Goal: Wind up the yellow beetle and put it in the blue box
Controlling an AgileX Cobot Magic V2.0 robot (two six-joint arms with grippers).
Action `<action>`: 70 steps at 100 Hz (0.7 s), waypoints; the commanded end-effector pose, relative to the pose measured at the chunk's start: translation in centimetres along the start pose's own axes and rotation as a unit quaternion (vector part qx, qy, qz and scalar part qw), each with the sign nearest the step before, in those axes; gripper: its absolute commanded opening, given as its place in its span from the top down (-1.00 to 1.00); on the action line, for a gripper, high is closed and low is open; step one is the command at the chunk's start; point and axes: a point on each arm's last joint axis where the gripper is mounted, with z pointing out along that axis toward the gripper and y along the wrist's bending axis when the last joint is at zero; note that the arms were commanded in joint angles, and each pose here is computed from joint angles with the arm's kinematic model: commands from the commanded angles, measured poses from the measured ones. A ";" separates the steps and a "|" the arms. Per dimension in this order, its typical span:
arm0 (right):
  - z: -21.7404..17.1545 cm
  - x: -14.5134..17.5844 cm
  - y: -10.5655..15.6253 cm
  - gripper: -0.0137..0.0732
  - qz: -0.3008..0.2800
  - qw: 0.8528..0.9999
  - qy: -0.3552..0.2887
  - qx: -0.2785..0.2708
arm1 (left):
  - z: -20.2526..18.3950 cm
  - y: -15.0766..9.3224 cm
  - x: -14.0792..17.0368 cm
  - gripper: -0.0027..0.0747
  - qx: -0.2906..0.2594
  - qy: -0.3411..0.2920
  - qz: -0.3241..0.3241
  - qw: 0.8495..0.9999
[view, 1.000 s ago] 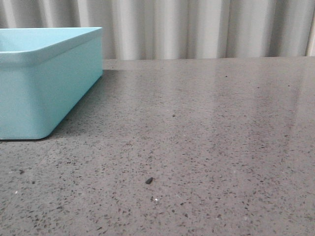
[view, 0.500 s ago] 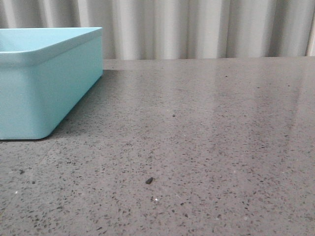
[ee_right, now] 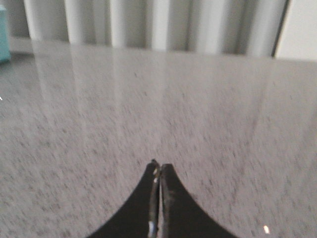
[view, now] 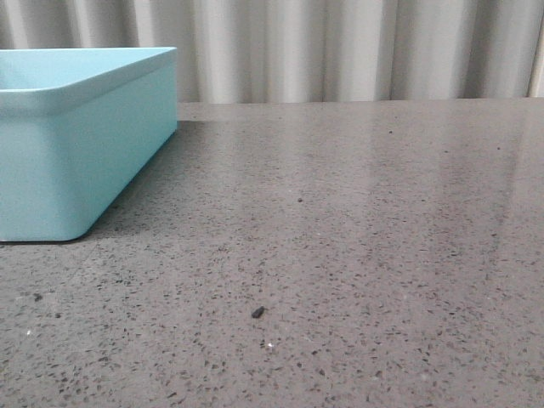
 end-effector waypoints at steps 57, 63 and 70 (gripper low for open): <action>0.1 1.9 -0.5 0.80 -0.061 0.994 0.079 0.041 | -0.8 -0.3 2.0 0.99 0.015 0.055 0.022 0.998; 0.1 1.9 -0.5 0.80 -0.061 0.994 0.079 0.041 | -0.8 -0.4 2.3 0.99 0.019 0.073 0.022 0.997; 0.1 1.9 -0.5 0.80 -0.062 0.994 0.079 0.042 | -0.9 -0.4 2.5 0.99 0.022 0.086 0.019 0.996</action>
